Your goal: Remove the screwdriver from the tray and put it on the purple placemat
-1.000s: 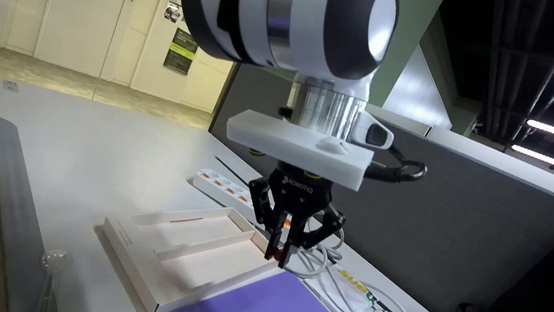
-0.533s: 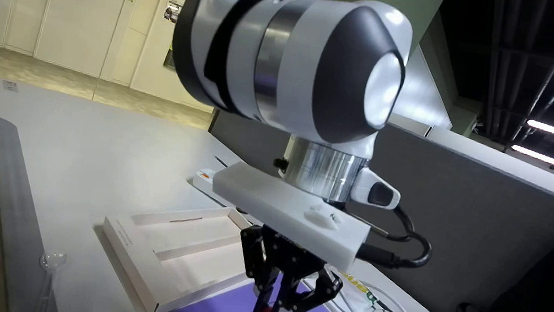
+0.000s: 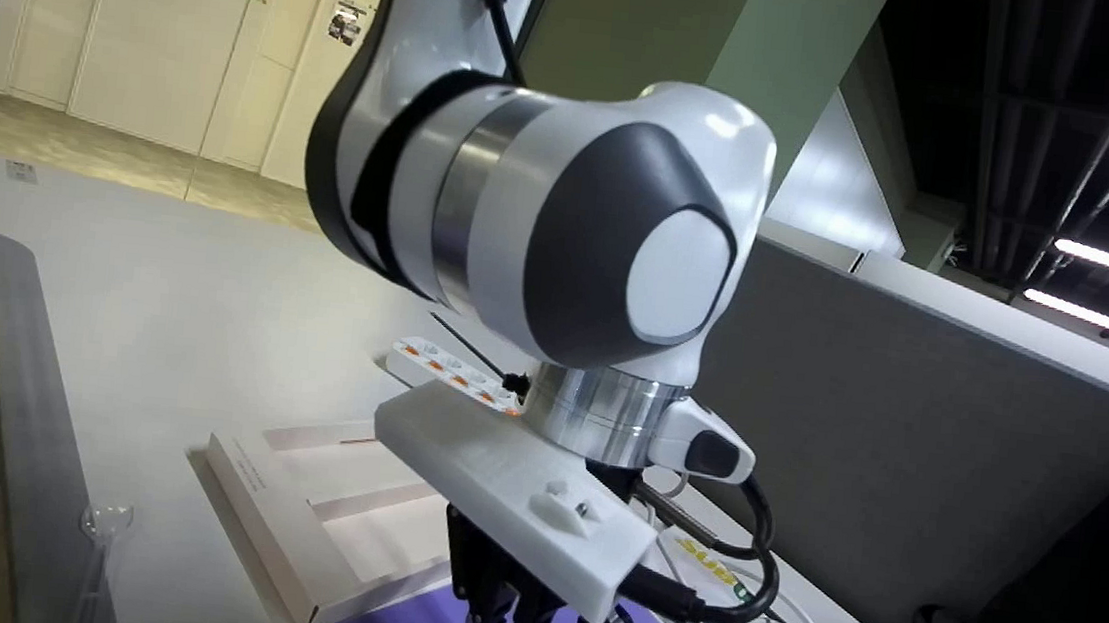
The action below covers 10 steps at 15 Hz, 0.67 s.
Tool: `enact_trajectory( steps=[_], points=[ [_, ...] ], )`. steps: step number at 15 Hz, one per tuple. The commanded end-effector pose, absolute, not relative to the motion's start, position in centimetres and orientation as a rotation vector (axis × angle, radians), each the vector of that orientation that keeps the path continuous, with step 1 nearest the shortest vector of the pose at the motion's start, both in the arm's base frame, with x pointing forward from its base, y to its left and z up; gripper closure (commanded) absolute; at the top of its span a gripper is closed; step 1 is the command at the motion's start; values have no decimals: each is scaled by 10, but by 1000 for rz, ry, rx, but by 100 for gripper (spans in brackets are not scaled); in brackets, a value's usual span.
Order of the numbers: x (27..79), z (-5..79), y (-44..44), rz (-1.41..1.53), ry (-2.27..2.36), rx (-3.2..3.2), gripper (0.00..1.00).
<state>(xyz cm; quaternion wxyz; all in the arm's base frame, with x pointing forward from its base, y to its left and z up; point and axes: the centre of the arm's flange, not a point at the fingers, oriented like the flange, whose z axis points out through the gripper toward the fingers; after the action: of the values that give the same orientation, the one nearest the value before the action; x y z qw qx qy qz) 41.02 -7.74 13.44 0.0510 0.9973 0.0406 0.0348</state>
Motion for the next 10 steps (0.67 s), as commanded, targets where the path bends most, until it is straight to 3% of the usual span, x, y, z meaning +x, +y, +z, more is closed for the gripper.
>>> enact_trajectory(
  steps=[1,7,8,9,10],
  points=[
    [417,124,-71,106,70,3052,96],
    [418,118,-58,87,28,3102,96],
    [418,118,-57,88,23,3104,83],
    [418,119,-57,87,16,3107,57],
    [418,120,-56,87,11,3110,56]
  ],
)
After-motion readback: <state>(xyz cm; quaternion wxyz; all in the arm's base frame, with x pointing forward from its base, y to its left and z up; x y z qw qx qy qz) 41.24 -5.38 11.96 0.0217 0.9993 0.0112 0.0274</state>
